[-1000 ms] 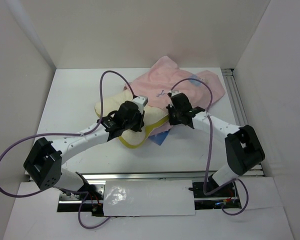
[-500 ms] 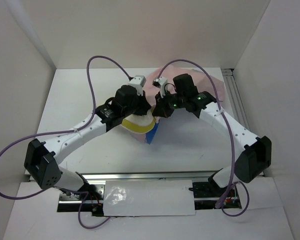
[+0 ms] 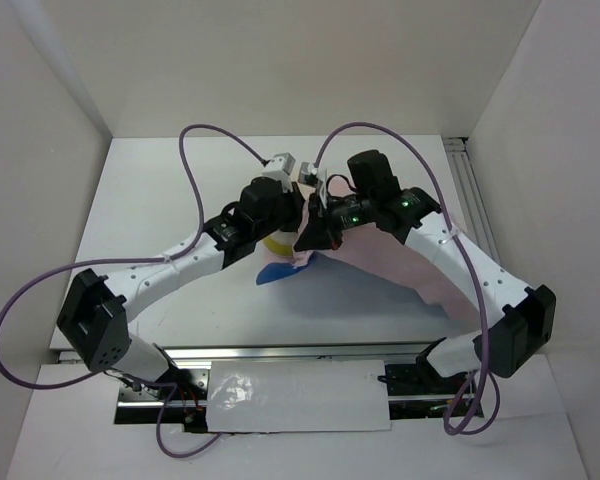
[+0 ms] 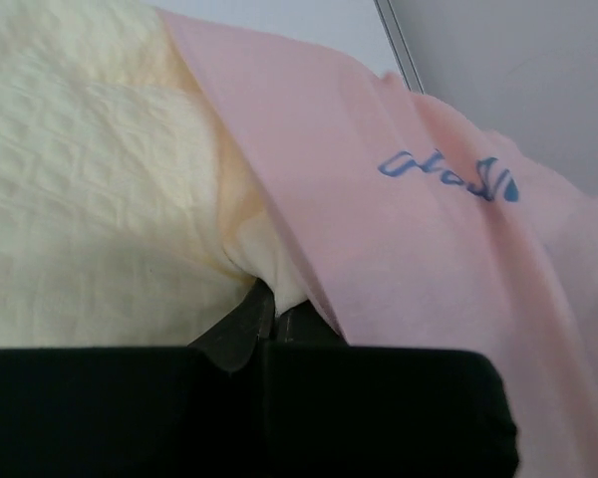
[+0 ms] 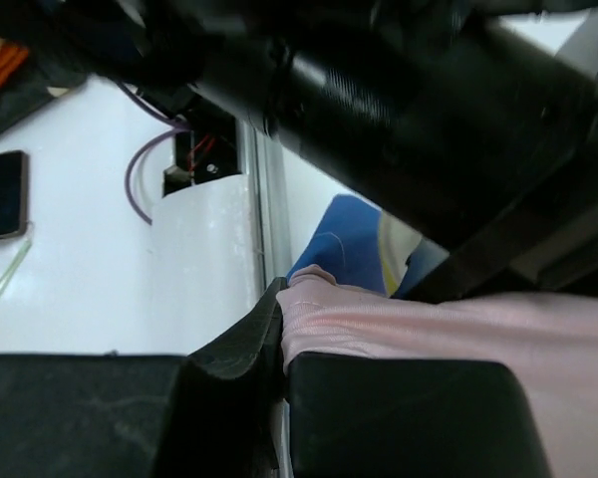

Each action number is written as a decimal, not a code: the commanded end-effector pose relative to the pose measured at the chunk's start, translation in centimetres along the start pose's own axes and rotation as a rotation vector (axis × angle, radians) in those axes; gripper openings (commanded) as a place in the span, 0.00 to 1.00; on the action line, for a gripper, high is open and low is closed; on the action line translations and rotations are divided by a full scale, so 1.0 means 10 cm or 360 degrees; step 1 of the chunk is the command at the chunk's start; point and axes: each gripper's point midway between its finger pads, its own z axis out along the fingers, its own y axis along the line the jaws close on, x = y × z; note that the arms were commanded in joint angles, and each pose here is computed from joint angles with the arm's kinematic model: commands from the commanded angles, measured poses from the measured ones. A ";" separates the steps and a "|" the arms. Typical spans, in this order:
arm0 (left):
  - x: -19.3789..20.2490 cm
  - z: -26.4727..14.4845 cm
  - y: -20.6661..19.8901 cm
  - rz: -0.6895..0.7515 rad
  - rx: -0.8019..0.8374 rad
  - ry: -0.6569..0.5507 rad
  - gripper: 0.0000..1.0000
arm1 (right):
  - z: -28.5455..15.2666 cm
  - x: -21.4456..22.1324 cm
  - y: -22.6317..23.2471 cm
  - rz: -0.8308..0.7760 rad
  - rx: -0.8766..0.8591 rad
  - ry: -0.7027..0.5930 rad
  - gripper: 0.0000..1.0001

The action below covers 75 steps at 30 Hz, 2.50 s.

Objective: Put the pillow into the pillowcase

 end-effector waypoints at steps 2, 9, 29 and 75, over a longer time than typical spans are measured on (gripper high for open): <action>-0.18 0.02 -0.33 -0.0089 0.0191 -0.0183 0.00 | 0.02 -0.39 0.59 -0.0152 -0.0430 -0.0129 0.00; 0.04 -0.26 -0.12 0.0132 0.0089 -0.0102 0.00 | 0.06 -0.27 0.44 -0.0130 -0.0354 -0.0083 0.66; 0.51 -0.75 0.75 0.0252 -0.0506 0.0276 1.00 | -0.59 -0.02 -1.38 0.0632 0.1452 -0.0173 1.00; 0.39 1.11 1.47 0.0325 -0.0238 0.0524 0.00 | -1.12 0.91 -3.20 0.1007 0.2241 0.0043 0.00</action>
